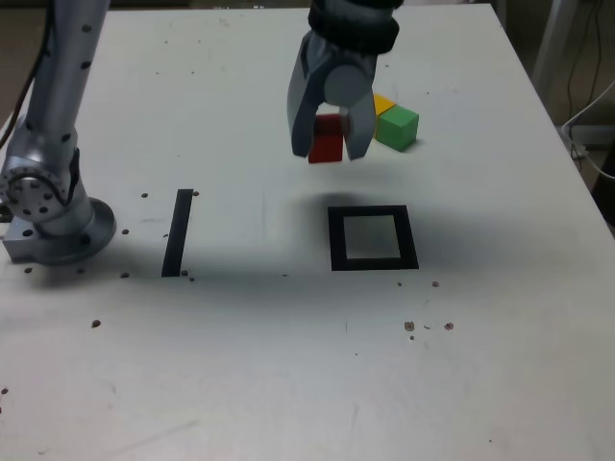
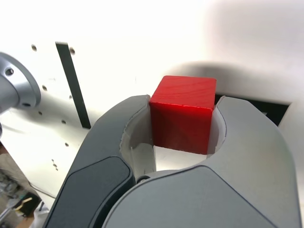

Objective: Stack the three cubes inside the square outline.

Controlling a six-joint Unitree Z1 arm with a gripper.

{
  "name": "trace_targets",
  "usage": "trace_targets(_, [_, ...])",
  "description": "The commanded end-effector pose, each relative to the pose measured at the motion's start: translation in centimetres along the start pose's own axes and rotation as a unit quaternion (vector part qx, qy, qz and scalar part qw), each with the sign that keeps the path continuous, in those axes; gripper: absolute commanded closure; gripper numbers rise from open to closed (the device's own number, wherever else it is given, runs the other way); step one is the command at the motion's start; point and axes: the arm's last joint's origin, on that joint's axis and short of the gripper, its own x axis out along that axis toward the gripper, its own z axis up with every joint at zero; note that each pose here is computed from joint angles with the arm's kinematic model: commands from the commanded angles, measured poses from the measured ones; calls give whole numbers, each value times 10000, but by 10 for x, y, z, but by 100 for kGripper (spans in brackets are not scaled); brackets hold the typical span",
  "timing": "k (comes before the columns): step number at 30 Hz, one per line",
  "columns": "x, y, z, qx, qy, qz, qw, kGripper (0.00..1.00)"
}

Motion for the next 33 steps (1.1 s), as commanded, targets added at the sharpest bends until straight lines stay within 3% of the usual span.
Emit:
trace_targets(1, [1, -14, 0, 82, -43, 14, 10000, 71])
trace_targets(7, [10, -38, 13, 214, -69, 4, 9997, 71])
trace_targets(33, [34, -64, 49, 351, -128, -183, 9991, 71])
